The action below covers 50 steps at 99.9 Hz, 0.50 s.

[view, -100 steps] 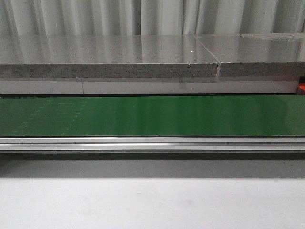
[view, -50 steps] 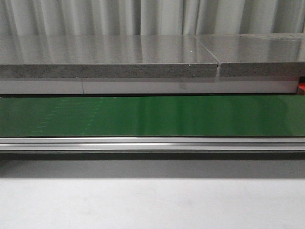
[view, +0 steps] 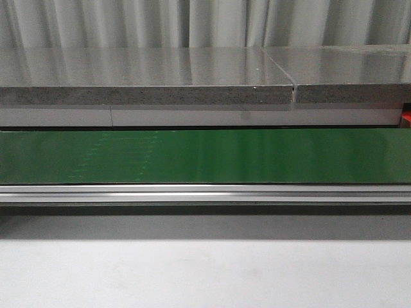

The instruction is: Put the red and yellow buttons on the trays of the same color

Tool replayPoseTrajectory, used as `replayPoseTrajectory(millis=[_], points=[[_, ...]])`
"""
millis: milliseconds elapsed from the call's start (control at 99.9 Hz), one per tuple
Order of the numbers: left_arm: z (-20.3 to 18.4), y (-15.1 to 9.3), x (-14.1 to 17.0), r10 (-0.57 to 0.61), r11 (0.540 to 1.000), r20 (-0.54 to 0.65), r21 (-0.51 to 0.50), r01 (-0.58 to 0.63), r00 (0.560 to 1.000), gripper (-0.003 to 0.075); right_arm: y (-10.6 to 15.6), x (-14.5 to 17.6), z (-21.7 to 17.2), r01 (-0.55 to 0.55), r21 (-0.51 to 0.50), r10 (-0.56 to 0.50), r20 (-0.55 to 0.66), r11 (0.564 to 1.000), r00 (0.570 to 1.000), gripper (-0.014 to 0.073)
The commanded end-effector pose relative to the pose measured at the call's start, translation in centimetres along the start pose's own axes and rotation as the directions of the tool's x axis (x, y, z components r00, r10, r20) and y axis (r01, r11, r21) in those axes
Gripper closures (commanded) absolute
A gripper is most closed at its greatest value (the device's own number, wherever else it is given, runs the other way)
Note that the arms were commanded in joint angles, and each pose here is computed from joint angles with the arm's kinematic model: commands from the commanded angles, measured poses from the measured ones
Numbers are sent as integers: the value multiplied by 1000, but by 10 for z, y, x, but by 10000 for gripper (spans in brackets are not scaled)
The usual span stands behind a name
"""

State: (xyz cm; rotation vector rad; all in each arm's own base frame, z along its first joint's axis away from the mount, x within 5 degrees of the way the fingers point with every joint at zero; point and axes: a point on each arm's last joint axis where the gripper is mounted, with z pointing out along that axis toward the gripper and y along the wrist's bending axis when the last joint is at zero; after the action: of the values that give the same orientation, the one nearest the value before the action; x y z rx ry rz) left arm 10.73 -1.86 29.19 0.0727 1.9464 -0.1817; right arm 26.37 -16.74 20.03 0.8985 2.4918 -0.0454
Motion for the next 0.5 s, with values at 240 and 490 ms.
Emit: replayPoseTrajectory(millis=[240, 490], points=[[-4, -3, -16, -10, 1000, 103, 20, 8, 995, 739, 23, -17, -61, 47, -57, -31, 251, 997, 968, 22], [-4, -3, -16, -10, 1000, 103, 20, 8, 995, 739, 66, -1, -135, 273, -122, -191, 456, 954, 869, 22]])
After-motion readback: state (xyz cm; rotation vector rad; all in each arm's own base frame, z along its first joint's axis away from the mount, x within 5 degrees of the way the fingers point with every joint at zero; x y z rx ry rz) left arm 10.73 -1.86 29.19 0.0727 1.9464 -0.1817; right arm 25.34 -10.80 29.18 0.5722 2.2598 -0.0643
